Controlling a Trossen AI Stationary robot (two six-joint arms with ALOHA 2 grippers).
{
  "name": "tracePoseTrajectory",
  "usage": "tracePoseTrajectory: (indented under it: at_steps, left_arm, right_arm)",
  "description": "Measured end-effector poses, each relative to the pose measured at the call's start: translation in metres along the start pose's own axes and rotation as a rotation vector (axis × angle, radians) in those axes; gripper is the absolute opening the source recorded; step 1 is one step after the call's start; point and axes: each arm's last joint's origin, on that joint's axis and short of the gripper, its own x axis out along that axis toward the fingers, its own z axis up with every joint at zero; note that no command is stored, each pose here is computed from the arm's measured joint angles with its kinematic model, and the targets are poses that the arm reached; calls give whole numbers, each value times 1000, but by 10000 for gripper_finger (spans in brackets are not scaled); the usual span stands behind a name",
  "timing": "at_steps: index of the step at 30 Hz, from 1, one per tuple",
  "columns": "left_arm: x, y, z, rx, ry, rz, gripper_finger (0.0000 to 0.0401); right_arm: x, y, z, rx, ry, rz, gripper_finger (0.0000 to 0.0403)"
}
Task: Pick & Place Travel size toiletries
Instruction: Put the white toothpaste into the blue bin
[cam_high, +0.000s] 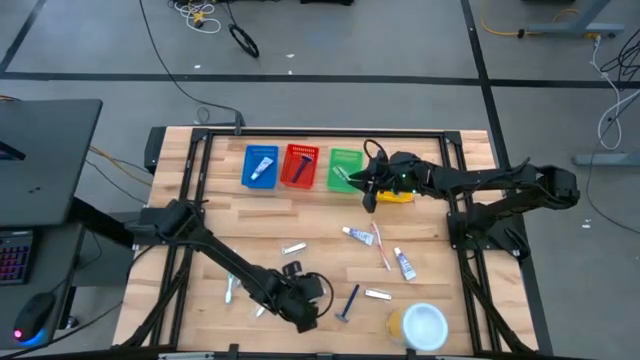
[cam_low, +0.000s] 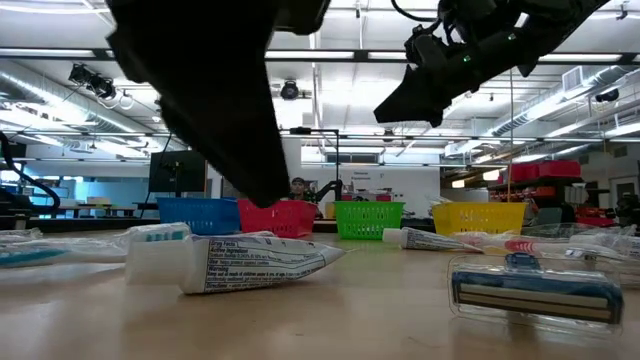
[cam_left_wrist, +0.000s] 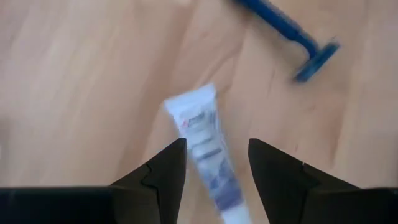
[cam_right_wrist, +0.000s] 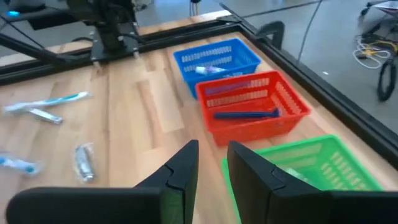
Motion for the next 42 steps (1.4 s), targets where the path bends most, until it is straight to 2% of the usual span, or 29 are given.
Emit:
tracePoseTrajectory:
  at_steps: [4,10,18,26,37,42]
  left_arm:
    - [8,2,-10,-20,35,62,183]
    - [15,4,-19,-68,53,56,183]
    - [16,6,-20,-4,91,53,183]
    - [16,6,-21,-1,94,54,180]
    - [17,8,-19,1,94,59,86]
    - [16,8,-19,0,93,59,65]
  right_arm:
    - [0,9,-4,-9,15,31,95]
    - [-1,18,-3,-45,-6,63,95]
    - [-1,19,0,-59,-35,55,95]
    - [-1,19,1,-58,-44,54,95]
    - [-1,19,1,-59,-44,54,95]
    - [-1,19,1,-59,-44,55,95]
